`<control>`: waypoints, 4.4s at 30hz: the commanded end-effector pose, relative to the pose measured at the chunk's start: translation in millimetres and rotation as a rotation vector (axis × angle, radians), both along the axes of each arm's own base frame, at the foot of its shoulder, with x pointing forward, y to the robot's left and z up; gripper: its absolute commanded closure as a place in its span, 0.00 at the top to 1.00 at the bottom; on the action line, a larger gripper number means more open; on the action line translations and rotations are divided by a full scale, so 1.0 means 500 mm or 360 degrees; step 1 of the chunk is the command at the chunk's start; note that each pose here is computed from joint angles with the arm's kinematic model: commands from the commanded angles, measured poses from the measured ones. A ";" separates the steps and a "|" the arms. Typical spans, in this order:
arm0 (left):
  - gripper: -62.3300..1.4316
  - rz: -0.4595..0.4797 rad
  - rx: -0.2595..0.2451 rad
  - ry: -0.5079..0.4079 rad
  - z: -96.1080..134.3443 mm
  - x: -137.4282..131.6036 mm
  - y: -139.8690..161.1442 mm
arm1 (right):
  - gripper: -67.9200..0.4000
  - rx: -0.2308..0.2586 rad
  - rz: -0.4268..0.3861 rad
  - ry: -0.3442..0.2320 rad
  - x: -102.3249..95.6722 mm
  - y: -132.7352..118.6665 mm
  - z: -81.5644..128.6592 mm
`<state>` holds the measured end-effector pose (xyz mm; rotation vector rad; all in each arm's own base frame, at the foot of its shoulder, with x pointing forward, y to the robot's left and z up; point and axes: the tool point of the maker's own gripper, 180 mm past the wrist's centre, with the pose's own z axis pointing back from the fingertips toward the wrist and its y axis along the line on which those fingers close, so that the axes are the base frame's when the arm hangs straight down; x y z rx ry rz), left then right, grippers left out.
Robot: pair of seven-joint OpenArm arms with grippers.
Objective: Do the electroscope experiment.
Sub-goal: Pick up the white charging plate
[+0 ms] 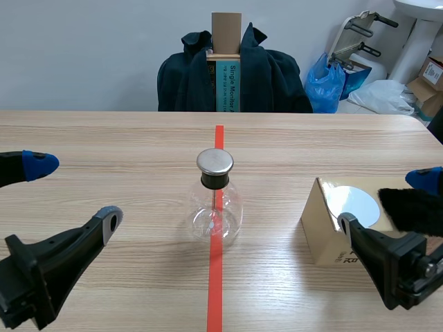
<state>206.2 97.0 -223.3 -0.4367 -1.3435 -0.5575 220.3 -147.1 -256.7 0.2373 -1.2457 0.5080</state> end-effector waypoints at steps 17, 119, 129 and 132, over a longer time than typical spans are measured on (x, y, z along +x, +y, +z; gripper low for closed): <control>1.00 0.0008 -0.0033 -0.0033 0.015 0.002 -0.002 | 1.00 -0.0069 0.0096 -0.0167 0.009 0.020 0.039; 1.00 0.0008 -0.0032 -0.0031 0.014 0.002 -0.002 | 1.00 -0.1937 -0.0044 -0.1148 -0.011 -0.001 -0.144; 1.00 0.0008 -0.0032 -0.0031 0.014 0.002 -0.002 | 1.00 -0.1951 -0.0004 -0.1184 -0.010 0.008 -0.140; 1.00 0.0008 -0.0032 -0.0031 0.014 0.002 -0.002 | 0.92 -0.1953 -0.0001 -0.1185 -0.010 0.008 -0.140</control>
